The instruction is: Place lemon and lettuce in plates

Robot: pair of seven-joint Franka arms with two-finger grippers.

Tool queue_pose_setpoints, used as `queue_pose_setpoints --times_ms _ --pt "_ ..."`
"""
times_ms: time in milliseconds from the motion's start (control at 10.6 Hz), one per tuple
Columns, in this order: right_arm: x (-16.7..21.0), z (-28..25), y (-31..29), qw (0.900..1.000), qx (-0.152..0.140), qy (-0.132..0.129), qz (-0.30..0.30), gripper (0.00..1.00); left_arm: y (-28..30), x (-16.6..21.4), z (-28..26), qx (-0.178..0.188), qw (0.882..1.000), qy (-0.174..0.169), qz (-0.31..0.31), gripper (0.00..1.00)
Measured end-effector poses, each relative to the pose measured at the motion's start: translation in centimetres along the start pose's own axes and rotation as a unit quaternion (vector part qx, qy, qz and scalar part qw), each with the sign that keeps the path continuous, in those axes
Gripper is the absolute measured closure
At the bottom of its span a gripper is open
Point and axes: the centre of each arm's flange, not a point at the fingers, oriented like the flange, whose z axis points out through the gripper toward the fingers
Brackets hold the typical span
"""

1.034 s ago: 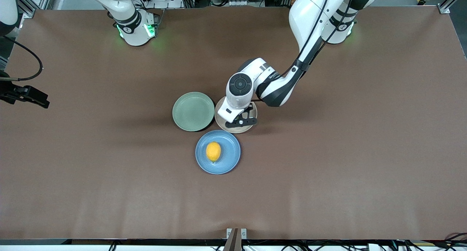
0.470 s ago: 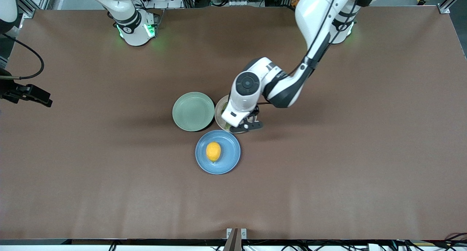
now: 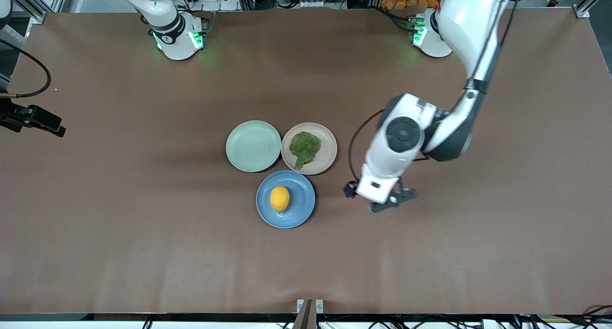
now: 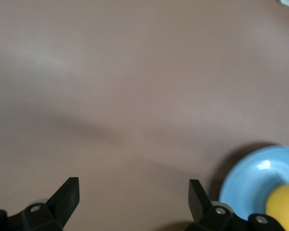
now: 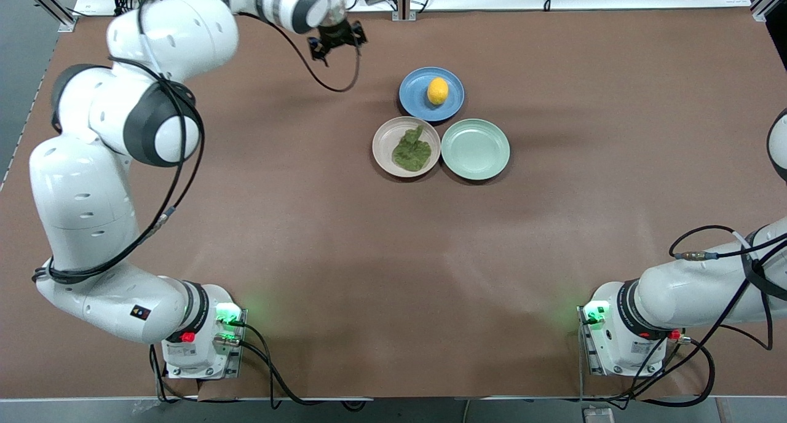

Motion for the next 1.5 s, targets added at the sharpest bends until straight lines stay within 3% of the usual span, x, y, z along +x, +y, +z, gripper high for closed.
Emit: queue_pose_setpoints --times_ms 376,564,846,1221,1503 --pt "0.0 0.0 0.0 1.000 0.003 -0.002 -0.001 0.00 -9.0 7.5 -2.5 0.019 1.000 -0.005 0.001 0.00" --pt "-0.1 0.0 -0.1 1.000 0.007 -0.003 -0.001 0.00 -11.5 8.6 -2.9 0.030 0.999 -0.015 0.006 0.00" --pt "-0.1 0.0 -0.1 1.000 0.007 -0.006 -0.001 0.00 -13.8 7.4 -4.9 0.042 0.998 -0.028 0.046 0.00" --pt "-0.2 0.1 0.0 1.000 0.007 -0.010 -0.001 0.00 -21.8 4.9 -9.2 0.042 0.996 -0.045 0.069 0.00" --pt "-0.2 0.1 0.0 1.000 0.007 -0.010 -0.001 0.00 -22.6 2.9 -13.3 0.027 0.997 -0.026 0.063 0.00"
